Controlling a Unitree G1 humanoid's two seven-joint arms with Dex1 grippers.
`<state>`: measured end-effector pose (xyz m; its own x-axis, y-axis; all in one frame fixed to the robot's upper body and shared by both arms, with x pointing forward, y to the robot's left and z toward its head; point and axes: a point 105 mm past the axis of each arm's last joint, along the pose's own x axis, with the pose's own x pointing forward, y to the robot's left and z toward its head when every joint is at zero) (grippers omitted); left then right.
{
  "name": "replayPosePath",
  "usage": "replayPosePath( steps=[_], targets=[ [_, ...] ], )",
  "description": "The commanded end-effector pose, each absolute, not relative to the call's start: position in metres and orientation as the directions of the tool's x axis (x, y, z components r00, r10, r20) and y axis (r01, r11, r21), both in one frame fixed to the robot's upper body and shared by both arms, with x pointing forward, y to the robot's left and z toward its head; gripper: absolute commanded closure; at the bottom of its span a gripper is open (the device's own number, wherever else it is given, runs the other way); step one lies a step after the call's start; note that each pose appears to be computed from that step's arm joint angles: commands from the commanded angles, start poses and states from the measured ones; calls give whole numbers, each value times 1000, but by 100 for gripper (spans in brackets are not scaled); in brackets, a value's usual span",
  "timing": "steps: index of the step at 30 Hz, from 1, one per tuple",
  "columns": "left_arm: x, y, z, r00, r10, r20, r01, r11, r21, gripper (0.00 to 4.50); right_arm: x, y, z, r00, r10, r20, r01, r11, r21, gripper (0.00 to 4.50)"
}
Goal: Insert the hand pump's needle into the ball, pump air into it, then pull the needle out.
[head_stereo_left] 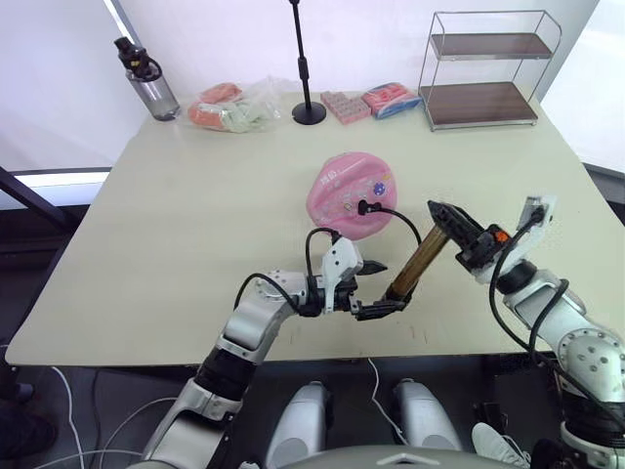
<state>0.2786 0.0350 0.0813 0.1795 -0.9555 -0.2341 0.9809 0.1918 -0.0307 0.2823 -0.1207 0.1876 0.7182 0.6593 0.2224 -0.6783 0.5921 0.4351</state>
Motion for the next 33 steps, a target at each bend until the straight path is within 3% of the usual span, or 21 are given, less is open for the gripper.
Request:
replayPosePath(
  steps=[1, 5, 14, 26, 33],
  targets=[
    [274, 37, 90, 130, -966, -222, 991, 135, -4, 4, 270, -105, 204, 601, 763, 236, -799, 575, 176, 258],
    [276, 43, 87, 120, -960, -252, 993, 121, 13, 4, 264, -97, 196, 512, 846, 151, -849, 525, -62, 258],
    [276, 44, 78, 74, -955, -288, 997, 75, 8, 4, 260, -96, 184, 382, 919, 95, -903, 393, -171, 258],
    [282, 34, 74, 33, -952, -303, 999, 29, 18, 4, 262, -102, 183, 337, 919, 202, -926, 363, -104, 258],
    [286, 21, 60, 28, -946, -324, 1000, 31, -3, 4, 274, -119, 164, 445, 873, 198, -891, 455, -2, 258]
  ],
)
